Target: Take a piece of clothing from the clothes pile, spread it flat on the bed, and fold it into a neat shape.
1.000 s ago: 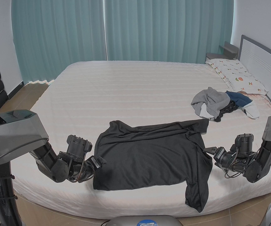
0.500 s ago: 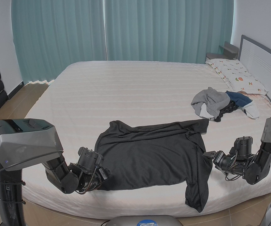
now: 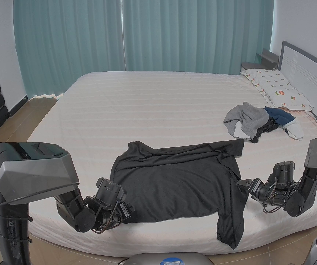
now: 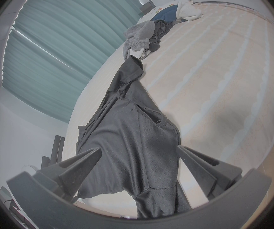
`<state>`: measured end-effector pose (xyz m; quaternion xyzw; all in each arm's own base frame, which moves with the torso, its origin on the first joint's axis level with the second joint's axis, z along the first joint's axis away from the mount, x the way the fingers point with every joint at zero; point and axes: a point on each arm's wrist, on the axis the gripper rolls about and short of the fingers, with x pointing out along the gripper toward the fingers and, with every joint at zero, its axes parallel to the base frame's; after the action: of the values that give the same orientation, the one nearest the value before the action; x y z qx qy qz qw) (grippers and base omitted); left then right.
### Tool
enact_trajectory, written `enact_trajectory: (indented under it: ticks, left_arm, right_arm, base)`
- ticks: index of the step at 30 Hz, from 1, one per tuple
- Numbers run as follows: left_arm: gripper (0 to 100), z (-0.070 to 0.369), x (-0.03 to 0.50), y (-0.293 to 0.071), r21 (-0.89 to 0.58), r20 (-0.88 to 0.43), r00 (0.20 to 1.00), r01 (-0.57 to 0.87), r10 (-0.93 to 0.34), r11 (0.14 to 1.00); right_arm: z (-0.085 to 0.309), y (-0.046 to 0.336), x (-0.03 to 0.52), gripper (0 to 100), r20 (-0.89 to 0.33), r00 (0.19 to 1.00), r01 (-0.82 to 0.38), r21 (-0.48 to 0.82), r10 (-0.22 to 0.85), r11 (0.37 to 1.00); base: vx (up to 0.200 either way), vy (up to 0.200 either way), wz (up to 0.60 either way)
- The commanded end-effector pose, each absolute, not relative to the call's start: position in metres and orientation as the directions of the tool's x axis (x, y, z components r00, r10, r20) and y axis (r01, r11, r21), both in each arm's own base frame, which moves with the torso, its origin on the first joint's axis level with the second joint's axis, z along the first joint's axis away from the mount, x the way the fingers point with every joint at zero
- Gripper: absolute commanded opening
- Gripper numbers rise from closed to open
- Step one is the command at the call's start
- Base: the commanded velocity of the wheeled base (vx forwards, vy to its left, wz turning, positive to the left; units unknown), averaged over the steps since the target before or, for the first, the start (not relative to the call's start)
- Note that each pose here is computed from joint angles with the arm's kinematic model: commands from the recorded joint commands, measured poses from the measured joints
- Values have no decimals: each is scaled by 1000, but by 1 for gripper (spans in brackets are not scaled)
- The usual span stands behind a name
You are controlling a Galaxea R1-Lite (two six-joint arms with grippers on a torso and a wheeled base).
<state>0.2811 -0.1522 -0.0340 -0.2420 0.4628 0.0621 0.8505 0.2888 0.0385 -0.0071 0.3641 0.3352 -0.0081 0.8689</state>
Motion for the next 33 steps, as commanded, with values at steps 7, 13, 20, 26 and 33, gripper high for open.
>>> enact_trajectory:
  ticks: [7,13,20,26,33]
  left_arm:
    - [0,-35,281,-155,-347,-812,575,-331,-104,877]
    - [0,-31,287,-143,-358,-806,585,-370,-84,857]
    - [0,-15,289,-130,-374,-793,604,-386,-75,843]
    - [0,-15,288,-126,-340,-806,589,-381,-57,860]
    - [0,-16,286,-125,-331,-810,584,-381,-52,863]
  right_arm:
    - [-13,40,283,100,-615,754,250,596,233,763]
    - [-23,43,283,100,-641,736,238,544,216,805]
    - [-18,62,277,100,-614,747,161,540,256,826]
    - [-26,80,283,100,-624,766,154,413,155,897]
    - [-37,79,302,100,-653,757,179,234,18,956]
  base:
    - [0,0,0]
    - [0,0,0]
    - [0,0,0]
    - [0,0,0]
    - [0,0,0]
